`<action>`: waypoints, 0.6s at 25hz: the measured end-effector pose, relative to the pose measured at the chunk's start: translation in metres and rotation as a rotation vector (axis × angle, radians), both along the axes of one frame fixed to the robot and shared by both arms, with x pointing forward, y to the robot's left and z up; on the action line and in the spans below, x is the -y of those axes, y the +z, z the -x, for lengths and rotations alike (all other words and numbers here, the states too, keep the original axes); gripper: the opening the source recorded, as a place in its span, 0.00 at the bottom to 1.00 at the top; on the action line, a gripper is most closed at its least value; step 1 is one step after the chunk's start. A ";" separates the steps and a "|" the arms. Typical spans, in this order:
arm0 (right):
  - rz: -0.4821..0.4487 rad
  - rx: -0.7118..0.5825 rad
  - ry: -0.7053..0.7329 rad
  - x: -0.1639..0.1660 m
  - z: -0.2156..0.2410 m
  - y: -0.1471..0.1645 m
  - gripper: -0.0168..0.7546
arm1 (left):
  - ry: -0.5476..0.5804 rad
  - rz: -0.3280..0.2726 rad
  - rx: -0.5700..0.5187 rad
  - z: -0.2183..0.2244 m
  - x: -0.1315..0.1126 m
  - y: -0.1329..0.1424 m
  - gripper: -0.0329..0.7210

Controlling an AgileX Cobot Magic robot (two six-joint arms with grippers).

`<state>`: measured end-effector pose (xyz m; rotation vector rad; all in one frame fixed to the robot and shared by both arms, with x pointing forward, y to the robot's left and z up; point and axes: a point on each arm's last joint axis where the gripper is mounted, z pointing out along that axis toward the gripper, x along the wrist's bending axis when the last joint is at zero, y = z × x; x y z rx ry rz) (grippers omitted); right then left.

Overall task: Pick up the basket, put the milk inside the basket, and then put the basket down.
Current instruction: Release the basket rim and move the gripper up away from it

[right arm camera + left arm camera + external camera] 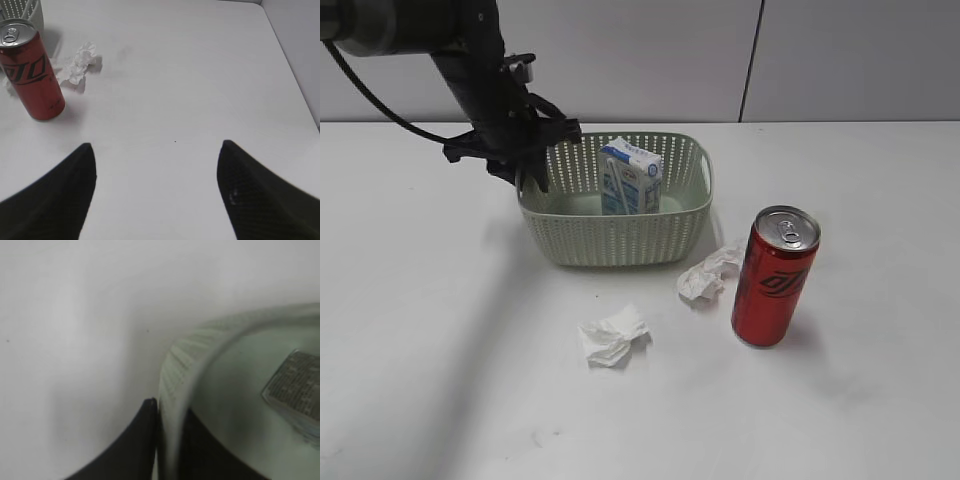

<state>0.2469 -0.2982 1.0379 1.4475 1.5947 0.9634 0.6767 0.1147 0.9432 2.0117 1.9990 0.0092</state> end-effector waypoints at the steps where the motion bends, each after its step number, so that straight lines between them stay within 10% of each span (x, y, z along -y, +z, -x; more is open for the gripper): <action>1: 0.000 0.000 0.000 0.000 0.000 0.000 0.79 | -0.003 0.003 0.002 0.000 0.000 0.001 0.38; 7: 0.000 0.000 0.000 0.000 0.000 0.000 0.79 | -0.018 0.010 0.010 0.001 0.000 0.020 0.79; 15: 0.000 0.000 0.000 0.000 0.000 0.000 0.79 | -0.007 0.037 0.123 -0.008 -0.035 0.097 0.84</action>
